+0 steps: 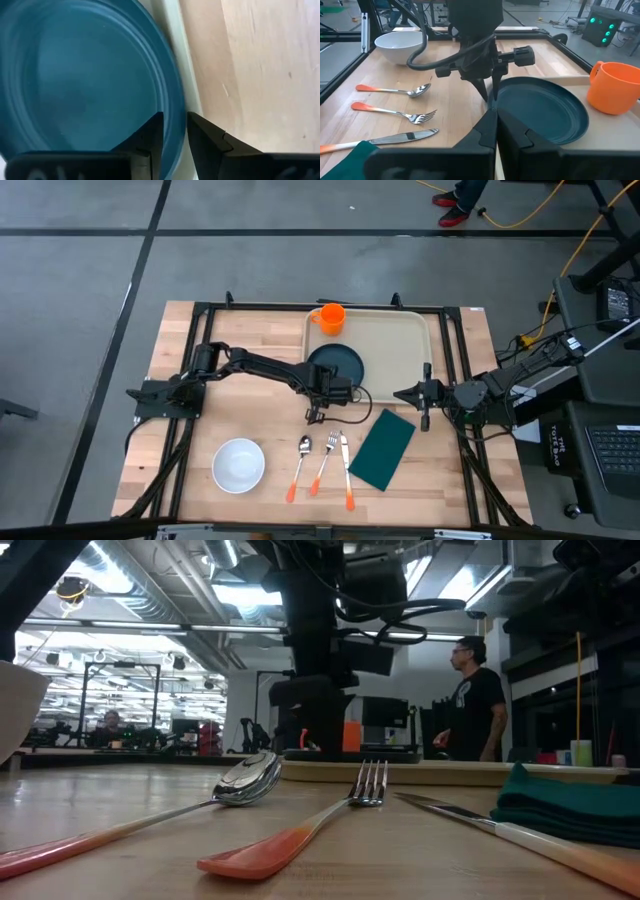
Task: Set up tray
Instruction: Put the blue plate at the bottom of the orange cup on the serving tray, then put the white bowl on the blue plate on the serving tray
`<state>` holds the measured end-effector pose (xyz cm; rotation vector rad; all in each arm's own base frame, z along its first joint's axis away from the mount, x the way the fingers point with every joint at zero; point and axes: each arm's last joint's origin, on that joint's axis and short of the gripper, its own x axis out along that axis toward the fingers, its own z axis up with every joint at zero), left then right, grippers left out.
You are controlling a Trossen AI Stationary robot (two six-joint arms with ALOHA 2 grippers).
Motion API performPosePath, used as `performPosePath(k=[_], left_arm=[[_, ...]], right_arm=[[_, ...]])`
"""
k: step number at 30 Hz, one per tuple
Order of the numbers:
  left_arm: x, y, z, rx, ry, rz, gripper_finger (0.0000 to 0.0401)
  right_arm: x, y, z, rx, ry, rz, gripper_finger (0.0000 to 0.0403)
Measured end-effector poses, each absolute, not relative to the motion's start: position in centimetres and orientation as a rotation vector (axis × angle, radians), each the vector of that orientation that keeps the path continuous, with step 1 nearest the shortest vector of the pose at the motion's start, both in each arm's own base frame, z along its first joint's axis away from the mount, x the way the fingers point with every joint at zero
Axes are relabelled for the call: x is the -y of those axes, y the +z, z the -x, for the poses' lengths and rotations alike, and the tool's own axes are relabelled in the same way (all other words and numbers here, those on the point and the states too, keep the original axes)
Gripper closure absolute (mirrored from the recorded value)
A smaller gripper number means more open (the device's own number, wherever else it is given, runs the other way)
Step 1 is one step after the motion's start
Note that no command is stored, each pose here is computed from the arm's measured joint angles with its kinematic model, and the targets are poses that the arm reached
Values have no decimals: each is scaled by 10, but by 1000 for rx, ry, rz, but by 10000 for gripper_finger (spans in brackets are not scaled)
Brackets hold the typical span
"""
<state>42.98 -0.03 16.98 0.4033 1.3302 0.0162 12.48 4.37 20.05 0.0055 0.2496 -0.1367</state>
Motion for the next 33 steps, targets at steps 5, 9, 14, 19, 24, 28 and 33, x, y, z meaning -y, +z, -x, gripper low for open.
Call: performPosePath(k=[5, 9, 14, 19, 24, 28, 33], left_arm=[[0, 170, -430, -1330, 17, -406, 319], [1, 177, -428, -1315, 17, -406, 319], [1, 187, -426, -1289, 25, -397, 319], [2, 194, -426, -1297, 21, -399, 319], [4, 207, -424, -1323, 39, -425, 319], [6, 229, -413, -1341, 115, -421, 321], [15, 252, -400, -1311, 231, -459, 341]], right_arm=[[-44, 200, -125, -249, -138, -16, 391], [-44, 200, -125, -249, -138, -16, 391], [-44, 200, -125, -249, -138, -16, 391], [-44, 200, -125, -250, -138, -16, 391], [-44, 200, -125, -249, -138, -15, 391], [-44, 201, -125, -249, -137, -8, 391], [-44, 200, -125, -250, -137, -4, 391]])
